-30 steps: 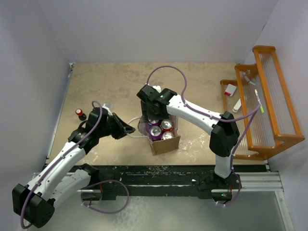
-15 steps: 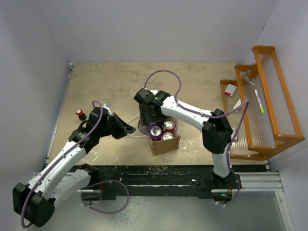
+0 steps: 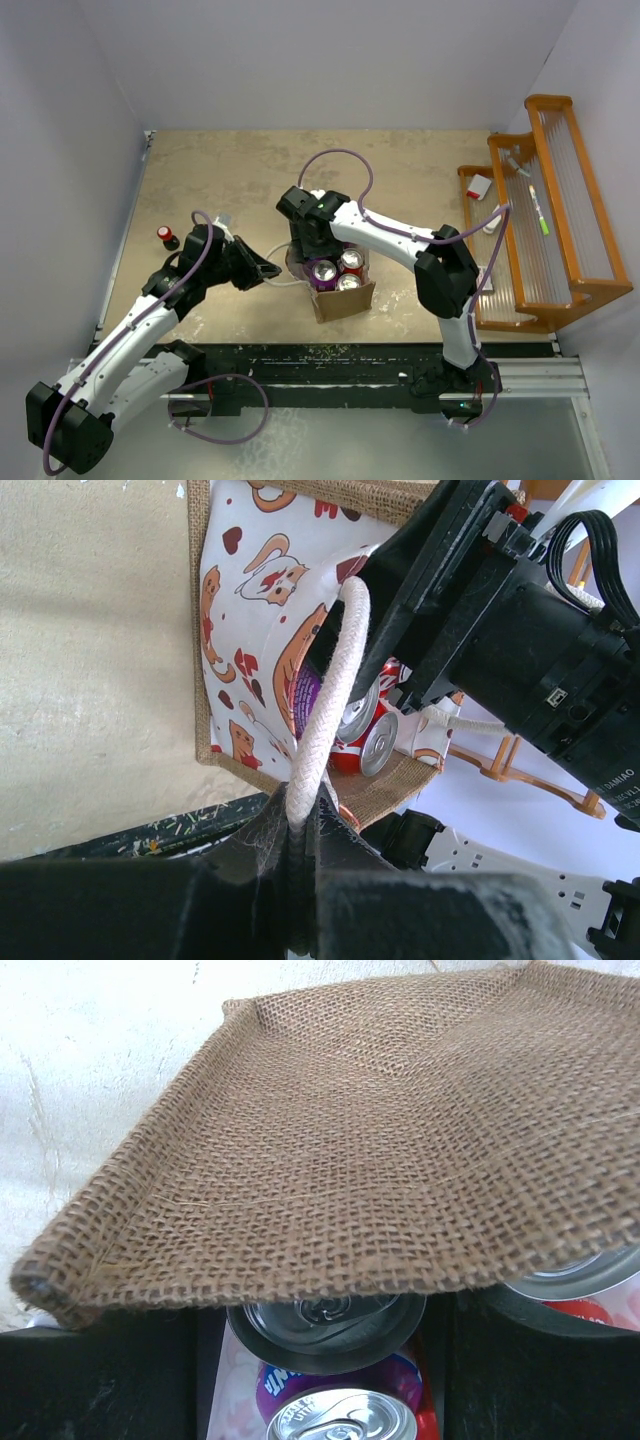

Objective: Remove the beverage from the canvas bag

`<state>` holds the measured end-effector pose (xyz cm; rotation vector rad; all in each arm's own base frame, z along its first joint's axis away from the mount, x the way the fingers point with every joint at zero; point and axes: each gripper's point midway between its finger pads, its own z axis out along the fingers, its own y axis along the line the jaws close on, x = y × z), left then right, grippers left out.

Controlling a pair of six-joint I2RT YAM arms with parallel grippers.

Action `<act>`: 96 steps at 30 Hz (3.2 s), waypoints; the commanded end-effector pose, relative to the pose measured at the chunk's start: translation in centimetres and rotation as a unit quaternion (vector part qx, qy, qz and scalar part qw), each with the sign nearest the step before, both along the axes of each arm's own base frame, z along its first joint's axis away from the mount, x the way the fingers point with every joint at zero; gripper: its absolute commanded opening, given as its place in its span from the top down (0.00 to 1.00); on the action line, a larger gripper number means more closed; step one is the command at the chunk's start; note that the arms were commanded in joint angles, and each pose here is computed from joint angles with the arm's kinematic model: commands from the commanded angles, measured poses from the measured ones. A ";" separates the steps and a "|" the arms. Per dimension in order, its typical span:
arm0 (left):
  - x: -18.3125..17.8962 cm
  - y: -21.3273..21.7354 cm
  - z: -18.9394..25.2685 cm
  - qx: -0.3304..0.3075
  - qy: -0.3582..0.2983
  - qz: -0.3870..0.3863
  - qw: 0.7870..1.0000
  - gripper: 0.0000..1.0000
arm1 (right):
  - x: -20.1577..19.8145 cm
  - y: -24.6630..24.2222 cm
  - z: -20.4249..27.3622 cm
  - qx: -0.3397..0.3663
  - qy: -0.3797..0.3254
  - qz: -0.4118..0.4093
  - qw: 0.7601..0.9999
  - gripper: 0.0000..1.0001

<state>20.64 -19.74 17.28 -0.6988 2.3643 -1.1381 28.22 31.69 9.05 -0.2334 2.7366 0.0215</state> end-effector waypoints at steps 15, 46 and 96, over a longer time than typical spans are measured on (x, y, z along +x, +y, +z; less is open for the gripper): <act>0.0 -0.3 0.8 -0.015 -0.006 -0.001 1.000 1.00 | 2.2 0.8 8.1 0.054 -0.095 0.037 0.993 0.69; -0.5 0.1 0.5 -0.009 0.001 0.001 1.000 1.00 | -1.3 0.0 20.0 0.223 -0.230 0.153 0.935 1.00; -2.0 0.3 0.5 -0.014 0.011 -0.010 1.000 1.00 | 12.0 -20.4 10.8 -0.023 -0.306 -0.225 0.925 1.00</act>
